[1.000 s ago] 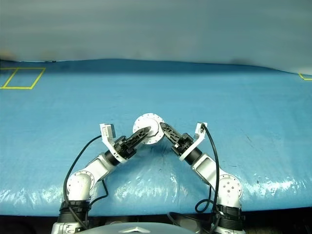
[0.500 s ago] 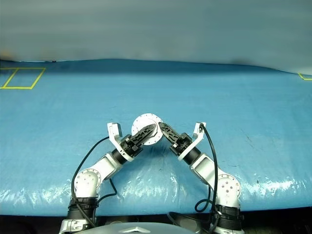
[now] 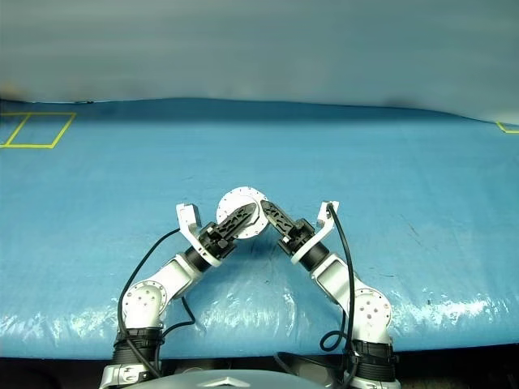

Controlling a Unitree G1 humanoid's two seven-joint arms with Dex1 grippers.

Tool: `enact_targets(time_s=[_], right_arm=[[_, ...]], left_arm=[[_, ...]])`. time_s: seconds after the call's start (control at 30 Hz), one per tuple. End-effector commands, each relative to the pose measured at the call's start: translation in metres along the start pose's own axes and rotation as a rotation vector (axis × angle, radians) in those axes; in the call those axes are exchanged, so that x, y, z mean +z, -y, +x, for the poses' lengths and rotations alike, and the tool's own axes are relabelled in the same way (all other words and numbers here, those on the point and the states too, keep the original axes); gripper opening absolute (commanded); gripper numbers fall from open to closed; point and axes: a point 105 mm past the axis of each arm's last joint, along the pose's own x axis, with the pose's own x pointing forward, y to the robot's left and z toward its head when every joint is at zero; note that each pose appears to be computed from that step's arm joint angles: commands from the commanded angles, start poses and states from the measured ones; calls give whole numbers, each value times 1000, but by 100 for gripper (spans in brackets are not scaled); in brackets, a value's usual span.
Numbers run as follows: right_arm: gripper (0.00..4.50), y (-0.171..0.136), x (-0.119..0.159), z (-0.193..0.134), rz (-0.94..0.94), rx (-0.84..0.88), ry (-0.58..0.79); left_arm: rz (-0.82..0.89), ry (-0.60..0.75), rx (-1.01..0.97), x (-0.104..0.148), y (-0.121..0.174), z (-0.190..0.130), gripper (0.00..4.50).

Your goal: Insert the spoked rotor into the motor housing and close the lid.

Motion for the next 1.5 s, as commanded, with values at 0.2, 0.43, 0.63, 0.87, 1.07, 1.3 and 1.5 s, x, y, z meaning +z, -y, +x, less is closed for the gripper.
enact_targets(time_s=[0.2,0.43,0.63,0.87,1.07,1.3,1.5], right_arm=[[317,-11,6,5,-26,29,36],[317,-8,10,5,-35,6,55],[317,-4,13,1,-104,-41,52],[317,-4,7,-7,-316,-73,-37],[317,0,1,-7,-344,-93,-65],[322,4,-5,-7,-350,-104,-85],[322,5,-5,-6,-348,-99,-88]], left_arm=[[78,104,30,26,1,7,271],[139,137,45,37,1,6,271],[288,289,180,86,-10,-7,271],[427,311,406,103,-41,-20,271],[463,290,534,101,-59,-32,271],[542,287,655,112,-71,-49,405],[684,373,839,149,-76,-84,432]])
